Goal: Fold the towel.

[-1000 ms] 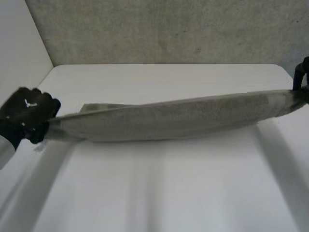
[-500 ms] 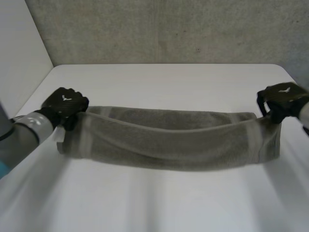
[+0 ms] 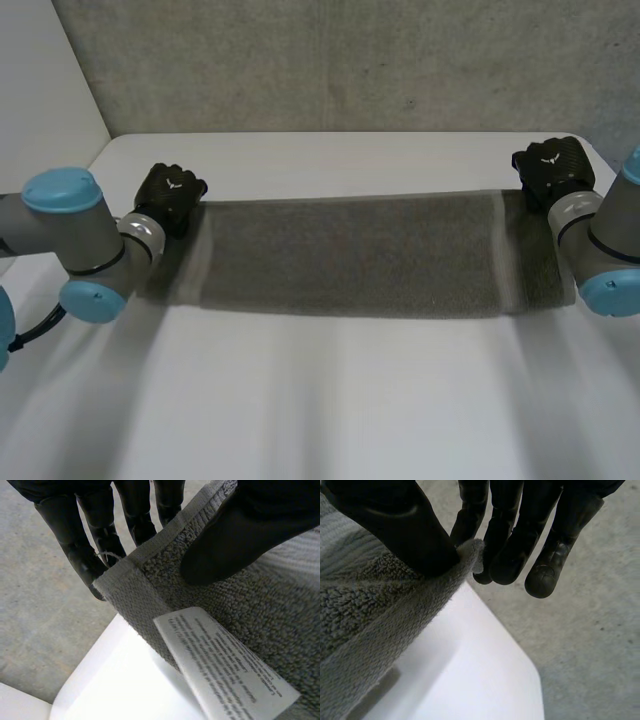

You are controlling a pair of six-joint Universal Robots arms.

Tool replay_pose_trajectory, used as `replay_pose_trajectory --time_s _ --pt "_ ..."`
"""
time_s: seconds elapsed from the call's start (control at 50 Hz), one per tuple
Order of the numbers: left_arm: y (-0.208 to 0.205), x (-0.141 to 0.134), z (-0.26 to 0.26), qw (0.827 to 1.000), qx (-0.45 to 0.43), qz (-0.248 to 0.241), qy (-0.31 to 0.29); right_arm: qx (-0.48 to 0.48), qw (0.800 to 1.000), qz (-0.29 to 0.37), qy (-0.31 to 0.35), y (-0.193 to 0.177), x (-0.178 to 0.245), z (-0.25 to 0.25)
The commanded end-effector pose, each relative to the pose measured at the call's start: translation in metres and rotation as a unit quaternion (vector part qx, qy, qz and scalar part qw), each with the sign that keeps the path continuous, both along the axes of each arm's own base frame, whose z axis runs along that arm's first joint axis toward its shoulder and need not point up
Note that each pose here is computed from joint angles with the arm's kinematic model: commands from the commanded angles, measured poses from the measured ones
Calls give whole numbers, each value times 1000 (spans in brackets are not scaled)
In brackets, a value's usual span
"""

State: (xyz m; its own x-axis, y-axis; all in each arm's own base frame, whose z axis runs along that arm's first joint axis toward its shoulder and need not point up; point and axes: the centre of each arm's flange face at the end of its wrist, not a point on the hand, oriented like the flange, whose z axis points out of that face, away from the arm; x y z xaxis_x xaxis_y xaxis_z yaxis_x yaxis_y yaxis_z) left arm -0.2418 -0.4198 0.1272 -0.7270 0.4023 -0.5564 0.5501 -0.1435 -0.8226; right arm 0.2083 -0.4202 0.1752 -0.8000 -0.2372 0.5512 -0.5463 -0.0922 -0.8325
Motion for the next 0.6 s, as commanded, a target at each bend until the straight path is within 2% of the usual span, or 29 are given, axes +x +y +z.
replay_pose_trajectory --time_s 0.02,0.28,0.4,0.5,0.6 --pt "-4 -3 -10 1000 -6 2 0 -9 1000 -4 0 -10 1 -8" --pt "13 -19 -20 1000 7 -19 -3 22 1000 -10 11 -8 6 -31" --pt "21 -18 5 1000 -15 -18 8 36 999 -11 13 0 6 -30" --pt "32 -12 28 999 -26 -16 16 6 1000 -14 8 18 -1 18" --pt "47 -4 46 999 -24 -11 33 7 1000 -15 8 39 -7 44"
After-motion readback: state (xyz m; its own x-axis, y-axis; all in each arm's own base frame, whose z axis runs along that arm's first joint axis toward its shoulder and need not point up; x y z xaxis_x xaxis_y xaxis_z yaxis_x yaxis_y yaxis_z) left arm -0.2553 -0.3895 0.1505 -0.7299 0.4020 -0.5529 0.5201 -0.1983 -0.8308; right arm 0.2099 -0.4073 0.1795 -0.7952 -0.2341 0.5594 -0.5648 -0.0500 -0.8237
